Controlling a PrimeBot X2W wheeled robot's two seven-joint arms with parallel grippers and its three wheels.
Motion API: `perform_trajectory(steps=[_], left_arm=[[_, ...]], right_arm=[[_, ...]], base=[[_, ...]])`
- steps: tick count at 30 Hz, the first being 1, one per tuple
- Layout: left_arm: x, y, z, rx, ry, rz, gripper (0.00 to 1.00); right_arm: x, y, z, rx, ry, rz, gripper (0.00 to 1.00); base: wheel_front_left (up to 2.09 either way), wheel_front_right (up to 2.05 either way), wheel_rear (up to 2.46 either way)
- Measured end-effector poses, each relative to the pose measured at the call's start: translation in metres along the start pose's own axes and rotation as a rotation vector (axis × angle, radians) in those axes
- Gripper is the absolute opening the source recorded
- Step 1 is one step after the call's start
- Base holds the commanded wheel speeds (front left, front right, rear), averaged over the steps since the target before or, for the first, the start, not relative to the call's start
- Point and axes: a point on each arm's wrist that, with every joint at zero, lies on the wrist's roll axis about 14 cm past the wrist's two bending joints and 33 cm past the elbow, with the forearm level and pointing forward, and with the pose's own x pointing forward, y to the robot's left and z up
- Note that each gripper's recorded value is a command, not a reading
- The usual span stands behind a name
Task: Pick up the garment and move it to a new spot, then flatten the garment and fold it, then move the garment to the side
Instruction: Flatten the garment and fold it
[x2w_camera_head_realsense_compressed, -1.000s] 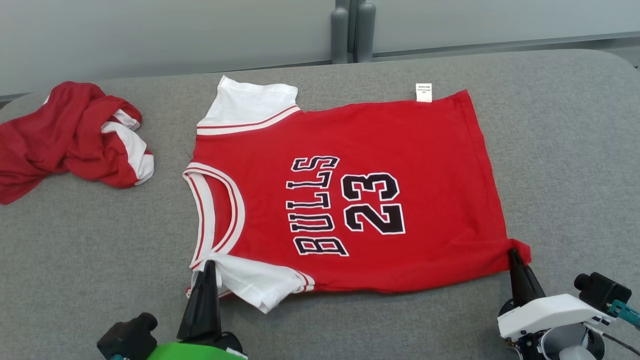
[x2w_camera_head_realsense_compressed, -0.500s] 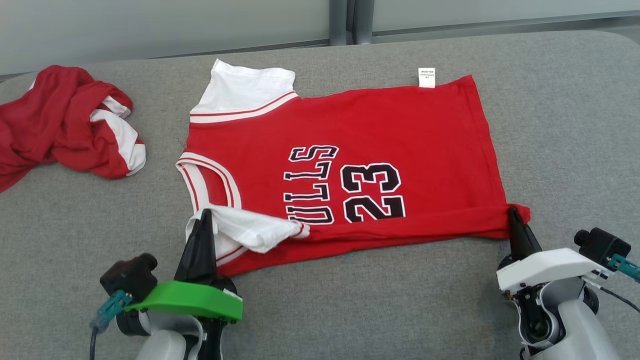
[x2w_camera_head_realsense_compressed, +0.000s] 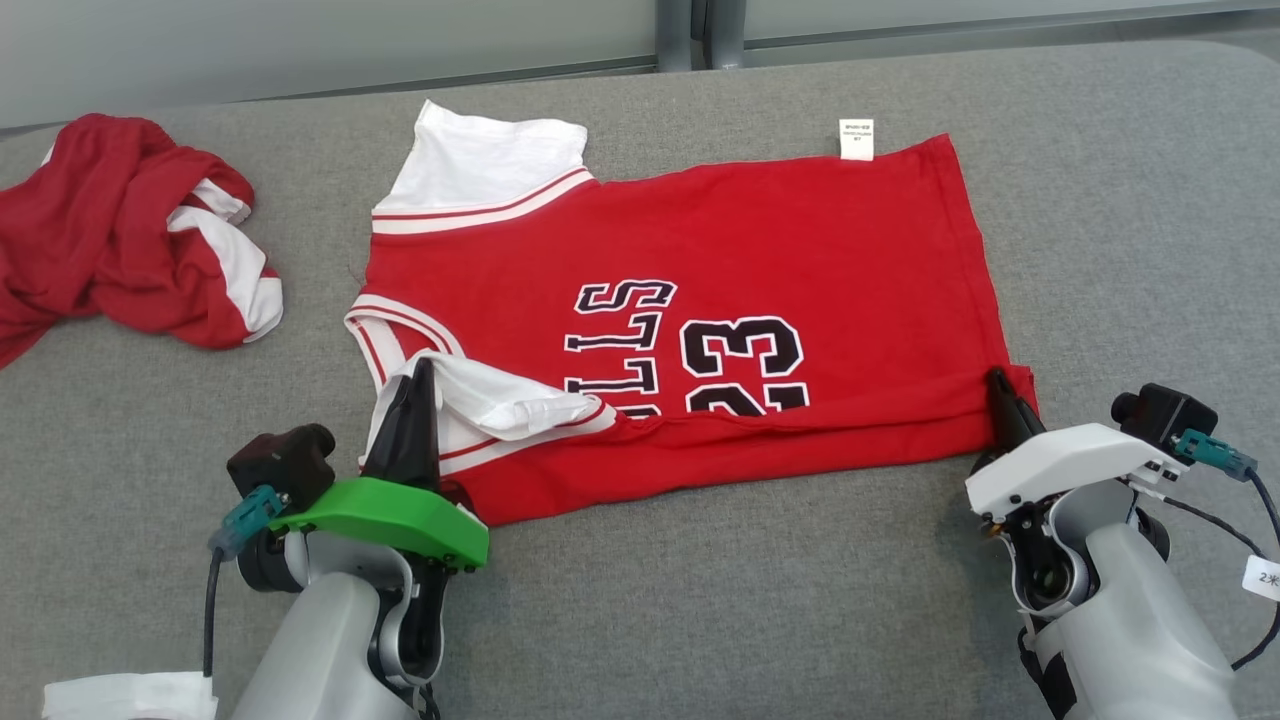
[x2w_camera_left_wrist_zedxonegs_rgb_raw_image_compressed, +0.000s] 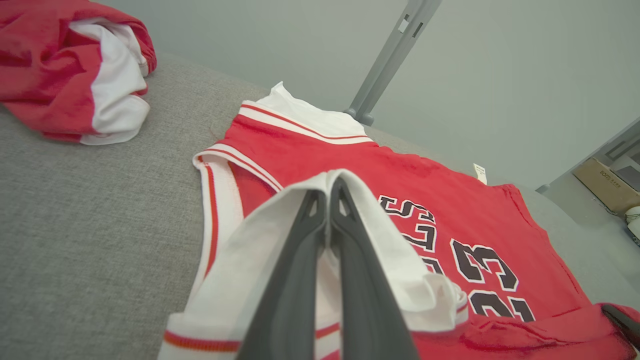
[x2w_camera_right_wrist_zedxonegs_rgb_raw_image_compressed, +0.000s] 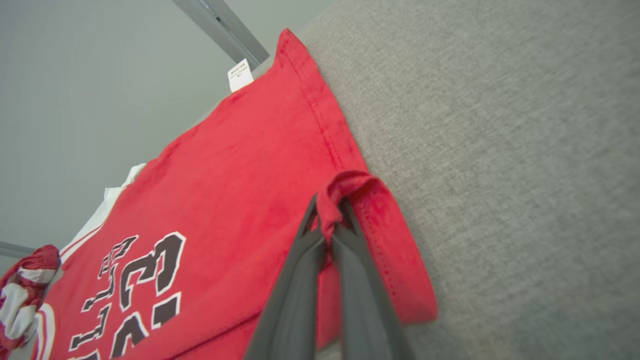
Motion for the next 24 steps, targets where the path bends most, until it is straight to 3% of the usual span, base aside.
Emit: perform_trajectory(steps=[2, 4, 5, 6, 7, 8, 9, 10, 24], left_arm=[[0.002, 0.001, -0.003, 0.013, 0.013, 0.001, 0.0], [0.005, 0.002, -0.005, 0.025, 0.021, 0.0, 0.0], [0.006, 0.002, -0.005, 0.026, 0.021, -0.001, 0.0], [0.008, 0.002, -0.005, 0.028, 0.023, 0.0, 0.01], [0.009, 0.002, -0.005, 0.031, 0.023, 0.0, 0.24], [0.009, 0.002, -0.006, 0.033, 0.027, 0.001, 0.5], [0.01, 0.003, -0.006, 0.036, 0.029, 0.001, 0.96], [0.011, 0.002, -0.006, 0.036, 0.031, 0.0, 1.0], [0.014, -0.01, 0.03, 0.047, -0.086, -0.045, 1.0]], right_arm=[[0.003, 0.001, -0.001, -0.002, 0.004, 0.0, 0.02], [0.005, 0.003, 0.0, -0.006, 0.003, 0.003, 0.17], [0.007, 0.005, 0.0, -0.008, 0.003, 0.005, 0.17], [0.007, 0.006, 0.0, -0.009, 0.001, 0.009, 0.49], [0.008, 0.008, 0.001, -0.008, -0.005, 0.012, 1.0], [0.009, 0.009, 0.002, -0.005, -0.014, 0.014, 1.0], [0.01, 0.011, 0.004, -0.005, -0.024, 0.02, 1.0], [0.01, 0.013, 0.005, -0.006, -0.032, 0.023, 1.0], [0.006, 0.036, 0.047, -0.025, -0.217, 0.098, 1.0]], base=[[0.0, 0.0, 0.0], [0.0, 0.0, 0.0], [0.0, 0.0, 0.0], [0.0, 0.0, 0.0], [0.0, 0.0, 0.0], [0.0, 0.0, 0.0], [0.0, 0.0, 0.0], [0.0, 0.0, 0.0], [0.0, 0.0, 0.0]])
